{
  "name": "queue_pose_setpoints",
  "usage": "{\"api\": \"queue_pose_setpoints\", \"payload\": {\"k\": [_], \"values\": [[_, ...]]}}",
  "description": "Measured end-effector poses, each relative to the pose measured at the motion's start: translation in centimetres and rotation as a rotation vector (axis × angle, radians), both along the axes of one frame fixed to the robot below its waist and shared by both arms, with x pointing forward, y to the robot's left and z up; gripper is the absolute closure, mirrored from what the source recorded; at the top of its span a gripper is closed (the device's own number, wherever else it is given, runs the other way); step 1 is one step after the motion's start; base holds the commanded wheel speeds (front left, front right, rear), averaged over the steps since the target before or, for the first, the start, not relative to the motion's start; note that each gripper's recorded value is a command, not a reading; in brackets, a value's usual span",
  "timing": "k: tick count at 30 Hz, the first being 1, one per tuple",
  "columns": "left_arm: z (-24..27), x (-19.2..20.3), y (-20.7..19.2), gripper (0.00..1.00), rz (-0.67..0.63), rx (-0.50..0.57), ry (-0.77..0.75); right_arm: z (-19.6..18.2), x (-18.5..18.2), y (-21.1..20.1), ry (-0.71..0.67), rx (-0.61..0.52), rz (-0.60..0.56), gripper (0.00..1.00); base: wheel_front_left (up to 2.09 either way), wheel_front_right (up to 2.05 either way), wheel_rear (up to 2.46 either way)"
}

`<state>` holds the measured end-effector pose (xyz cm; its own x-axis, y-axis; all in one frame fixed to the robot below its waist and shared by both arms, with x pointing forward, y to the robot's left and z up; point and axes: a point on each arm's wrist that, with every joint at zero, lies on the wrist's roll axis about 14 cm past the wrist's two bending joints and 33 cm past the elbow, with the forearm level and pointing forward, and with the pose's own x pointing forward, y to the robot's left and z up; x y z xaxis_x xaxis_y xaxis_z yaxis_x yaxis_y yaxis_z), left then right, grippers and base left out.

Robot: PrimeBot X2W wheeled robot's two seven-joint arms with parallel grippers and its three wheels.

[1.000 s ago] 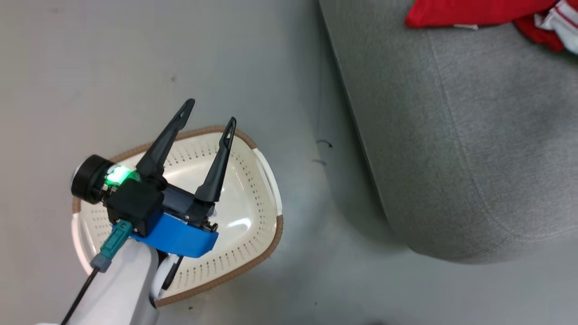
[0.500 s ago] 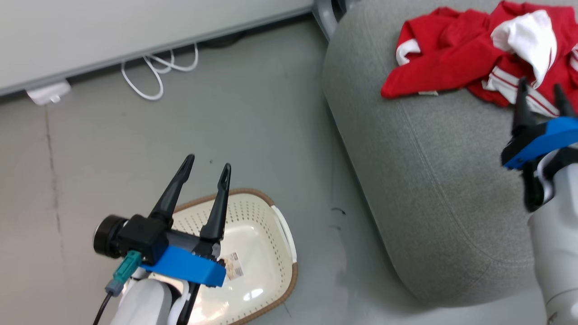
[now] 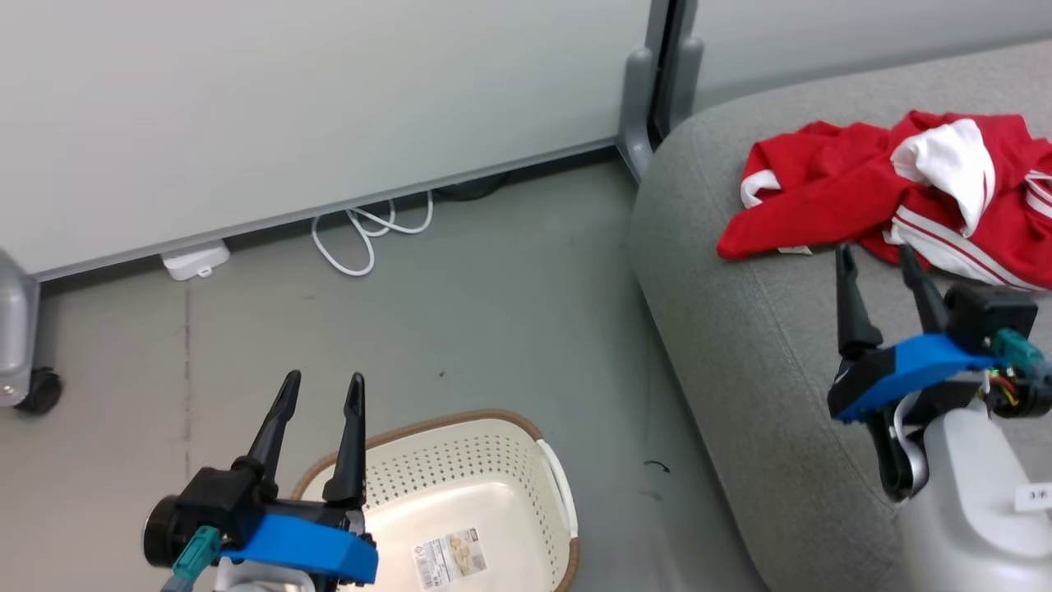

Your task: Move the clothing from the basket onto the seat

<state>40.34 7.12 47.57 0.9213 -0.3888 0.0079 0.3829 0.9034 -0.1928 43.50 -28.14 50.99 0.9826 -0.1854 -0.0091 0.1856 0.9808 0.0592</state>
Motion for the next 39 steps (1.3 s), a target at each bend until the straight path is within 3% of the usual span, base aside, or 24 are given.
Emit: {"api": "queue_pose_setpoints", "payload": {"k": [16, 39], "values": [[0.5, -3.0, 7.8, 0.0, 0.24, 0.015, -0.006, -0.1, -3.4, 9.1, -0.011, -0.019, 0.227, 0.0, 0.0, 0.0, 0.0], [-1.7, -4.8, 10.2, 0.0, 0.304, 0.04, 0.063, -2.4, -5.1, 10.9, 0.046, 0.069, 0.269, 0.0, 0.0, 0.0, 0.0]]}}
